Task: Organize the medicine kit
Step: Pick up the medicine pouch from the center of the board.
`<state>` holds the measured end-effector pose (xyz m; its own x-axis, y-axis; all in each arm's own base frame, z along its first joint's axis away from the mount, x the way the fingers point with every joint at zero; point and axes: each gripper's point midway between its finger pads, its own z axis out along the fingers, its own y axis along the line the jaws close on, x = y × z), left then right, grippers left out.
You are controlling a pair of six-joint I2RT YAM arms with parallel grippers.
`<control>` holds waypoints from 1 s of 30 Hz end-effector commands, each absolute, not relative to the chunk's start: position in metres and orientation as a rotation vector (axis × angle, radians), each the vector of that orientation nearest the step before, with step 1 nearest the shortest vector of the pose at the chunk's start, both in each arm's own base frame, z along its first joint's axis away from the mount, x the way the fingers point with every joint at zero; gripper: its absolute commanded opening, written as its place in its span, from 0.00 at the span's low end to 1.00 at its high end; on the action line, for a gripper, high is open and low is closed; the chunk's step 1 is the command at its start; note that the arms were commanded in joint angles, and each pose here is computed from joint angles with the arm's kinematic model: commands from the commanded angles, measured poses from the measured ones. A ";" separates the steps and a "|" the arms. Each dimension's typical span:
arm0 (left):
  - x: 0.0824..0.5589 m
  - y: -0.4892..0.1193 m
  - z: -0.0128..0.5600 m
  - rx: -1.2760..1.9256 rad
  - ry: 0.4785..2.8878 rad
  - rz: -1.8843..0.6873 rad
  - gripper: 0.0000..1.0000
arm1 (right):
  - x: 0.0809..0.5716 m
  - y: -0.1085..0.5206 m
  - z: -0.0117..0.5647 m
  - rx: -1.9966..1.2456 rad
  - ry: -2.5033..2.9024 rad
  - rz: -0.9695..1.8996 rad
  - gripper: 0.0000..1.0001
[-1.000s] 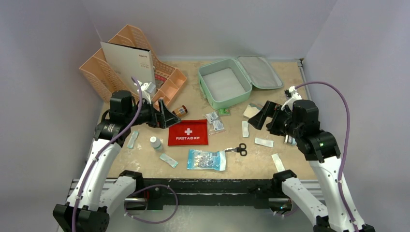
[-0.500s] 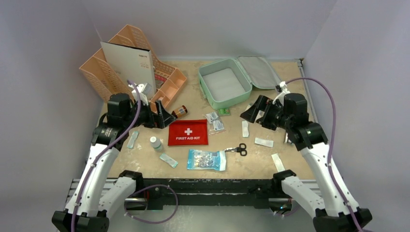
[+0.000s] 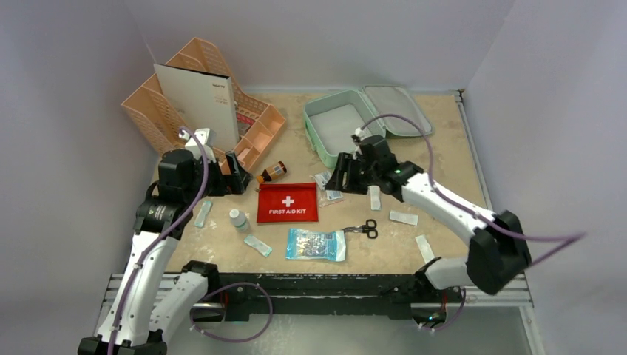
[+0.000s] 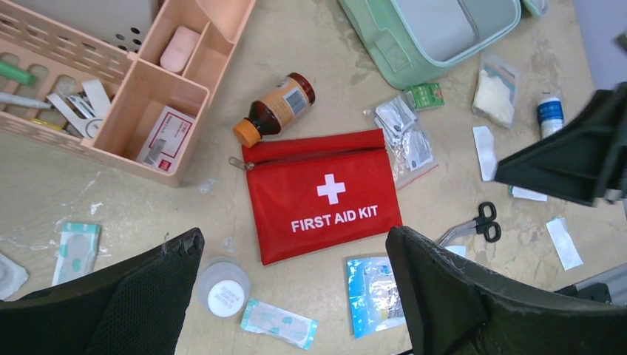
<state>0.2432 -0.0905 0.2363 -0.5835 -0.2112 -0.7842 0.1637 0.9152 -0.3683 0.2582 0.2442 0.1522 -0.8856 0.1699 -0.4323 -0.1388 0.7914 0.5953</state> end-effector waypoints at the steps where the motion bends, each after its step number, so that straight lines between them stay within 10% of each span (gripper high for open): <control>1: 0.242 -0.081 0.248 -0.051 2.076 -0.452 0.94 | 0.287 0.286 0.143 -0.053 2.440 0.826 0.60; 30: 0.238 -0.083 0.250 -0.024 2.068 -0.462 0.96 | 0.301 0.329 0.023 -0.164 2.661 0.383 0.32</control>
